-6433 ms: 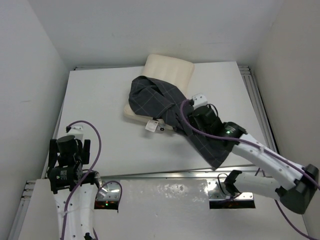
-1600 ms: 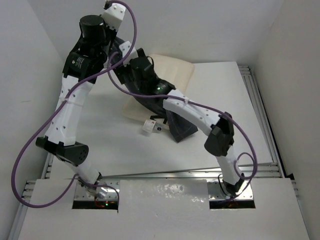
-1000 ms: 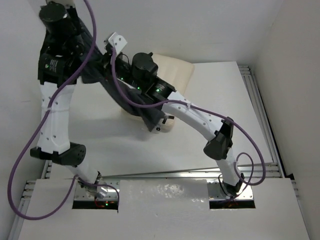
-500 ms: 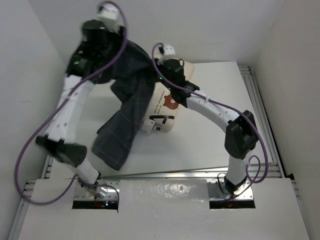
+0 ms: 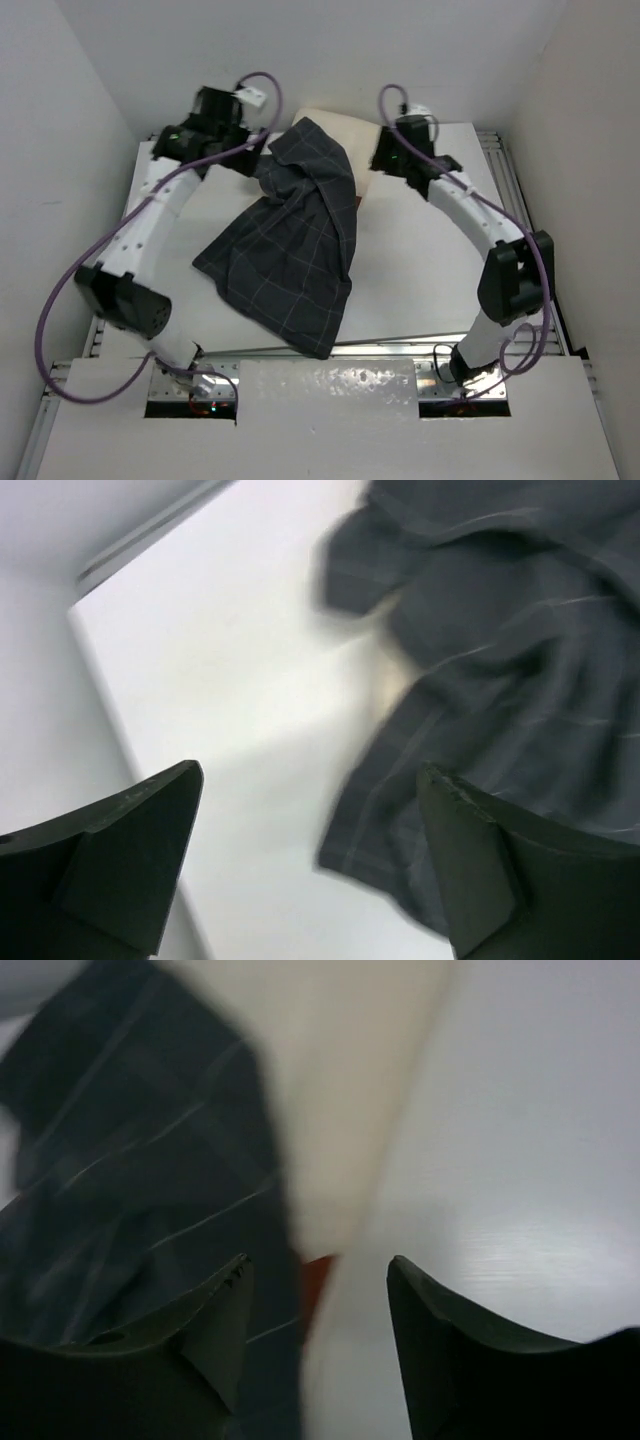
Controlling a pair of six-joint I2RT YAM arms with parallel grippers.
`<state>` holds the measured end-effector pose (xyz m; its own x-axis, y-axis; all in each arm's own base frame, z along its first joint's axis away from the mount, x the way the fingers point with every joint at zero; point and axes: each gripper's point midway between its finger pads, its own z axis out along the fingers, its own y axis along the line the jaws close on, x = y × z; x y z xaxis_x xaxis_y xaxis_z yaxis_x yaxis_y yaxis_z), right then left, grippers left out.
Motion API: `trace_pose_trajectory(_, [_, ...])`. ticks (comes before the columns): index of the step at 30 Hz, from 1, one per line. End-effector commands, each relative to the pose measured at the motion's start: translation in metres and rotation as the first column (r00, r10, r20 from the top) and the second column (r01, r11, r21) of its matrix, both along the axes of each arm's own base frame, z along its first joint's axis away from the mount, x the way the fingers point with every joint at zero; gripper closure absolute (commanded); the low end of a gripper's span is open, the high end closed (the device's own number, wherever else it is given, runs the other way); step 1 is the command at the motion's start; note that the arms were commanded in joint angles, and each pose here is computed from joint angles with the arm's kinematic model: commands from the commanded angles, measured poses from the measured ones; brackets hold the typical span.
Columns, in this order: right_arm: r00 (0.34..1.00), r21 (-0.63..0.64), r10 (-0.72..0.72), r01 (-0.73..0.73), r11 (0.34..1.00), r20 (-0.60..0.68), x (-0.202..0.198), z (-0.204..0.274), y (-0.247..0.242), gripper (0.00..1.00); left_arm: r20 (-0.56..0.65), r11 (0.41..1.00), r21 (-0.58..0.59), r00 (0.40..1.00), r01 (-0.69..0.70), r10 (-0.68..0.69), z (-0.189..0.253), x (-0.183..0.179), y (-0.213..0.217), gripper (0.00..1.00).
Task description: Put the pillow into the pillowcase
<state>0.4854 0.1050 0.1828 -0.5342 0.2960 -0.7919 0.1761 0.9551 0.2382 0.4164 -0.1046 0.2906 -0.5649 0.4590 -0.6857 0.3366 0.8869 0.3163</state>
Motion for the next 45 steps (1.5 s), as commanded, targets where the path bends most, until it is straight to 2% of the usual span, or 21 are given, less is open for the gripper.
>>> trace_pose_trajectory(1, [0.894, -0.017, 0.447, -0.447, 0.894, 0.036, -0.037, 0.017, 0.114, 0.46, -0.054, 0.987, 0.009, 0.986, -0.159, 0.160, -0.008, -0.020, 0.079, 0.16])
trace_pose_trajectory(3, [0.891, 0.053, 0.453, -0.453, 0.890, 0.017, -0.051, 0.006, 0.131, 0.49, -0.176, 0.965, 0.030, 0.949, -0.259, 0.261, -0.049, -0.037, 0.125, 0.36])
trace_pose_trajectory(4, [0.888, 0.071, 0.458, -0.456, 0.887, -0.020, -0.064, -0.012, 0.136, 0.44, -0.250, 0.968, 0.056, 0.936, -0.243, 0.249, -0.077, -0.053, 0.133, 0.48])
trace_pose_trajectory(6, [0.889, 0.069, 0.457, -0.454, 0.888, -0.026, -0.077, -0.016, 0.138, 0.40, -0.281, 0.972, 0.087, 0.931, -0.217, 0.233, -0.101, -0.066, 0.139, 0.47])
trace_pose_trajectory(9, [0.858, 0.016, 0.508, -0.509, 0.861, -0.068, -0.112, -0.033, 0.143, 0.36, -0.354, 0.979, 0.108, 0.913, -0.174, 0.201, -0.143, -0.092, 0.139, 0.35])
trace_pose_trajectory(12, [0.751, -0.122, 0.648, -0.660, 0.741, -0.129, -0.162, -0.055, 0.154, 0.35, -0.371, 0.962, 0.153, 0.889, -0.226, 0.268, -0.166, -0.105, 0.149, 0.32])
trace_pose_trajectory(13, [0.681, -0.164, 0.719, -0.732, 0.661, -0.142, -0.184, -0.057, 0.171, 0.35, -0.386, 0.960, 0.156, 0.880, -0.232, 0.276, -0.173, -0.111, 0.150, 0.32])
trace_pose_trajectory(16, [0.489, -0.262, 0.852, -0.861, 0.436, -0.189, -0.232, -0.064, 0.200, 0.48, -0.384, 0.952, 0.137, 0.871, -0.275, 0.307, -0.177, -0.114, 0.149, 0.32])
trace_pose_trajectory(17, [0.442, -0.285, 0.875, -0.880, 0.381, -0.196, -0.242, -0.064, 0.209, 0.57, -0.382, 0.949, 0.133, 0.869, -0.285, 0.315, -0.176, -0.114, 0.149, 0.32])
trace_pose_trajectory(18, [0.415, -0.293, 0.888, -0.890, 0.351, -0.197, -0.249, -0.064, 0.221, 0.58, -0.375, 0.935, 0.133, 0.856, -0.330, 0.355, -0.175, -0.115, 0.158, 0.32])
trace_pose_trajectory(20, [0.312, -0.298, 0.934, -0.921, 0.251, -0.176, -0.277, -0.064, 0.255, 0.53, -0.372, 0.923, 0.137, 0.845, -0.359, 0.384, -0.175, -0.117, 0.161, 0.32])
trace_pose_trajectory(21, [0.276, -0.299, 0.948, -0.928, 0.220, -0.158, -0.284, -0.061, 0.270, 0.43, -0.371, 0.910, 0.138, 0.831, -0.391, 0.413, -0.175, -0.119, 0.165, 0.32])
trace_pose_trajectory(22, [0.222, -0.301, 0.961, -0.939, 0.165, -0.166, -0.298, -0.074, 0.290, 0.40, -0.369, 0.900, 0.146, 0.822, -0.410, 0.434, -0.175, -0.122, 0.169, 0.32])
trace_pose_trajectory(24, [0.182, -0.325, 0.966, -0.939, 0.114, -0.185, -0.310, -0.091, 0.321, 0.33, -0.370, 0.875, 0.156, 0.794, -0.458, 0.482, -0.179, -0.131, 0.179, 0.32])
trace_pose_trajectory(29, [0.200, -0.407, 0.956, -0.908, 0.100, -0.212, -0.307, -0.111, 0.371, 0.32, -0.356, 0.841, 0.173, 0.764, -0.513, 0.539, -0.182, -0.151, 0.199, 0.31])
trace_pose_trajectory(30, [0.210, -0.412, 0.963, -0.903, 0.125, -0.168, -0.301, -0.096, 0.390, 0.32, -0.356, 0.841, 0.178, 0.763, -0.511, 0.539, -0.182, -0.155, 0.201, 0.31])
trace_pose_trajectory(32, [0.257, -0.414, 0.946, -0.897, 0.157, -0.199, -0.292, -0.113, 0.400, 0.34, -0.334, 0.836, 0.177, 0.767, -0.520, 0.548, -0.176, -0.158, 0.204, 0.31])
trace_pose_trajectory(34, [0.338, -0.451, 0.924, -0.863, 0.230, -0.176, -0.276, -0.103, 0.410, 0.34, -0.316, 0.834, 0.178, 0.773, -0.522, 0.551, -0.171, -0.160, 0.205, 0.31])
trace_pose_trajectory(38, [0.425, -0.501, 0.876, -0.823, 0.269, -0.228, -0.259, -0.128, 0.410, 0.37, -0.297, 0.839, 0.163, 0.785, -0.520, 0.544, -0.162, -0.163, 0.204, 0.31])
trace_pose_trajectory(41, [0.433, -0.497, 0.863, -0.826, 0.265, -0.260, -0.260, -0.144, 0.405, 0.45, -0.288, 0.839, 0.159, 0.789, -0.520, 0.543, -0.158, -0.164, 0.203, 0.30])
trace_pose_trajectory(45, [0.358, -0.442, 0.892, -0.871, 0.213, -0.277, -0.274, -0.155, 0.409, 0.44, -0.272, 0.837, 0.156, 0.792, -0.524, 0.546, -0.152, -0.165, 0.204, 0.30])
